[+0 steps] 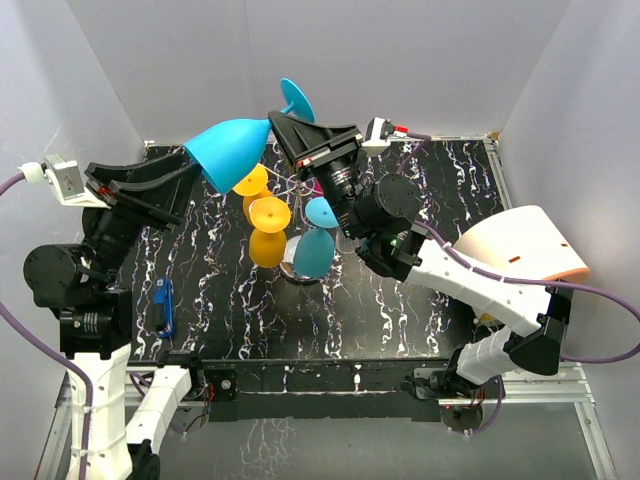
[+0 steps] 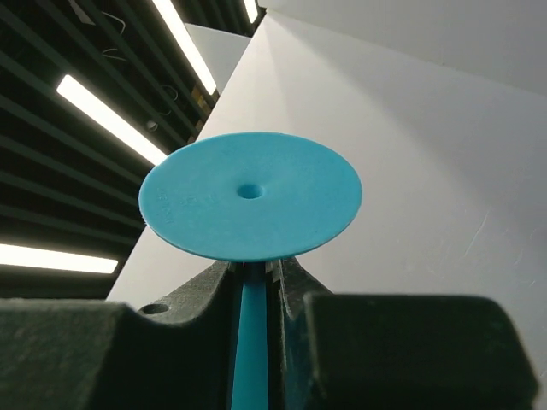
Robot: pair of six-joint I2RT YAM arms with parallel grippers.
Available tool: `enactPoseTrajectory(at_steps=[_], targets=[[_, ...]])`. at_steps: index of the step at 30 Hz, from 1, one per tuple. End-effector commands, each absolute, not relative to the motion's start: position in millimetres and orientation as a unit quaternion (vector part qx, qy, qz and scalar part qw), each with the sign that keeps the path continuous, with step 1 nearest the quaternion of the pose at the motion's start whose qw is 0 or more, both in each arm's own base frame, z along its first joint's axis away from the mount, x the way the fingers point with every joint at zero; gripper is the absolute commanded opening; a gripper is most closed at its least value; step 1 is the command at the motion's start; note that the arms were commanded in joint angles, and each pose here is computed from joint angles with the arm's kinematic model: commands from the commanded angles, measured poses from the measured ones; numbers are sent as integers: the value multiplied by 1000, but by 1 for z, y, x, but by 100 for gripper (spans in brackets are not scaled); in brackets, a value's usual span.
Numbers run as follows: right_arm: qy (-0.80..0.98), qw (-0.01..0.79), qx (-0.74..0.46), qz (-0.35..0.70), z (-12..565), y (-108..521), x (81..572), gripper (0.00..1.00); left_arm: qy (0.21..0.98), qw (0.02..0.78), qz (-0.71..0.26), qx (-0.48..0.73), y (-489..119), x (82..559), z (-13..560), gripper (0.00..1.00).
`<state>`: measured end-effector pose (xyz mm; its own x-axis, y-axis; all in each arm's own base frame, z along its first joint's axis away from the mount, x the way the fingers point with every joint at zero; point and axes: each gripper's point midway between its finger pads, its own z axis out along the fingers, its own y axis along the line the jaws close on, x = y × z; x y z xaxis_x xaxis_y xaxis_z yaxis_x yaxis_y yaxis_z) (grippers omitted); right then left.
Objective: Place the wine glass upside down on the wine glass rack
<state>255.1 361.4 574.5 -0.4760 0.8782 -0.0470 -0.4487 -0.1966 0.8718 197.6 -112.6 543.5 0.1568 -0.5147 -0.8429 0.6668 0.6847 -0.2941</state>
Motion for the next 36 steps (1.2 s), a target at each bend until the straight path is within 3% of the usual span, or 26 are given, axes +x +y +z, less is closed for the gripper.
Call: enactPoseTrajectory(at_steps=[1, 7, 14, 26, 36], targets=[[380, 540, 243, 710, 603, 325, 258, 0, 502, 772, -387, 48, -105, 195, 549, 51], [366, 625, 222, 653, 611, 308, 260, 0, 498, 783, -372, -13, -87, 196, 555, 55], [368, 669, 122, 634, 613, 338, 253, 0, 519, 733, -373, -233, -41, 200, 567, 56], [388, 697, -49, 601, 557, 410, 244, 0, 533, 625, -506, -263, -75, 225, 563, 61], [382, 715, -175, 558, 525, 456, 230, 0, 520, 574, -598, -206, -106, 236, 573, 61]])
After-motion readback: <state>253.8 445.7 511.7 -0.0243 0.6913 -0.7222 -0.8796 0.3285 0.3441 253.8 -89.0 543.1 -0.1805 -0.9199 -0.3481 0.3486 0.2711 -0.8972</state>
